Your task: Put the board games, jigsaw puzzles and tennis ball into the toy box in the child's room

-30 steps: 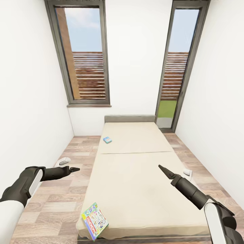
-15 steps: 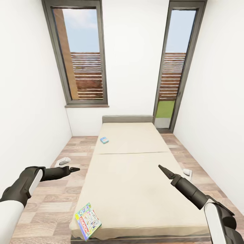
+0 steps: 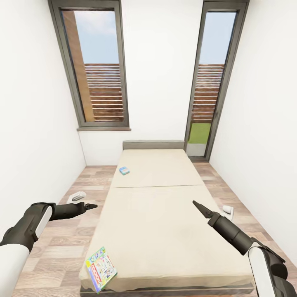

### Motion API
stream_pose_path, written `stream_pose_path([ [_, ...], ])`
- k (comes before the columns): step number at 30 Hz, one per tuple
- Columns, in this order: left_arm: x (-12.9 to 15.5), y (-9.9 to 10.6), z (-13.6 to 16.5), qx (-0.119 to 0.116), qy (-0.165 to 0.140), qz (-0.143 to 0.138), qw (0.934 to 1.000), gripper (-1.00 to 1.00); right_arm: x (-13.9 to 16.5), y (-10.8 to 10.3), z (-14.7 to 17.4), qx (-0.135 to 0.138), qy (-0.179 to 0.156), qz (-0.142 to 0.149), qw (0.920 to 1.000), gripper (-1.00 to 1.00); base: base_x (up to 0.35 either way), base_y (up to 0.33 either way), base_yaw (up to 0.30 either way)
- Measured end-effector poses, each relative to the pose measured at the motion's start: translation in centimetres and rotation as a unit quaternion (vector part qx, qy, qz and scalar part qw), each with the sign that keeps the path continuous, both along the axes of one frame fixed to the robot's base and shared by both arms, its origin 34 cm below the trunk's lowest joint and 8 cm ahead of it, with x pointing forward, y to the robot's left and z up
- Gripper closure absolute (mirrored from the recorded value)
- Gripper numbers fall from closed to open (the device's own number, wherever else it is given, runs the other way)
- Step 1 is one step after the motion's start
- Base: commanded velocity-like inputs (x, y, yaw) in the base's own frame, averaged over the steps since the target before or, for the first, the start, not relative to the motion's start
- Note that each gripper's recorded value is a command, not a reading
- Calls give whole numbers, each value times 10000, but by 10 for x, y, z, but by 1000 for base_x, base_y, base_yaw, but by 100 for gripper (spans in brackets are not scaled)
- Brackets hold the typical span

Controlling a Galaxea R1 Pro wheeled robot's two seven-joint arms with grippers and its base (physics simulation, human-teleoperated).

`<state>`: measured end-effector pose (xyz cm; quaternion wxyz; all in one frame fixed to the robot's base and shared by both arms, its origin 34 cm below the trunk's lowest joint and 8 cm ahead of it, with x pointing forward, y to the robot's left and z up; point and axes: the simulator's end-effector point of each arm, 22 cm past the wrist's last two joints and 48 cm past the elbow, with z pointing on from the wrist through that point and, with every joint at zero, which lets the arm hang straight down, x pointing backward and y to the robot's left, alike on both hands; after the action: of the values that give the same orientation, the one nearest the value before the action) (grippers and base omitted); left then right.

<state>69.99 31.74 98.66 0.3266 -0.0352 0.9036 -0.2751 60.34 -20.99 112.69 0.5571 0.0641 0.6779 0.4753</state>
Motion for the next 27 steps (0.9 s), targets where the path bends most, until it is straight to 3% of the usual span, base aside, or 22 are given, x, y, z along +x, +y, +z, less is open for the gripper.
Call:
stream_pose_path([
  [11,-5,0,-5,-106,111,2,9999,-100,3,-4,-5,-67,91,-85,9999,-100,0,-5,0],
  [20,-43,20,-55,-287,1055,246,9937,-100,3,-3,-5,-39,101,-93,9999,-100,0,0,0],
  [27,-52,23,-68,-348,1261,314,9909,-100,2,-2,-2,-28,64,-58,10000,-100,0,0,0],
])
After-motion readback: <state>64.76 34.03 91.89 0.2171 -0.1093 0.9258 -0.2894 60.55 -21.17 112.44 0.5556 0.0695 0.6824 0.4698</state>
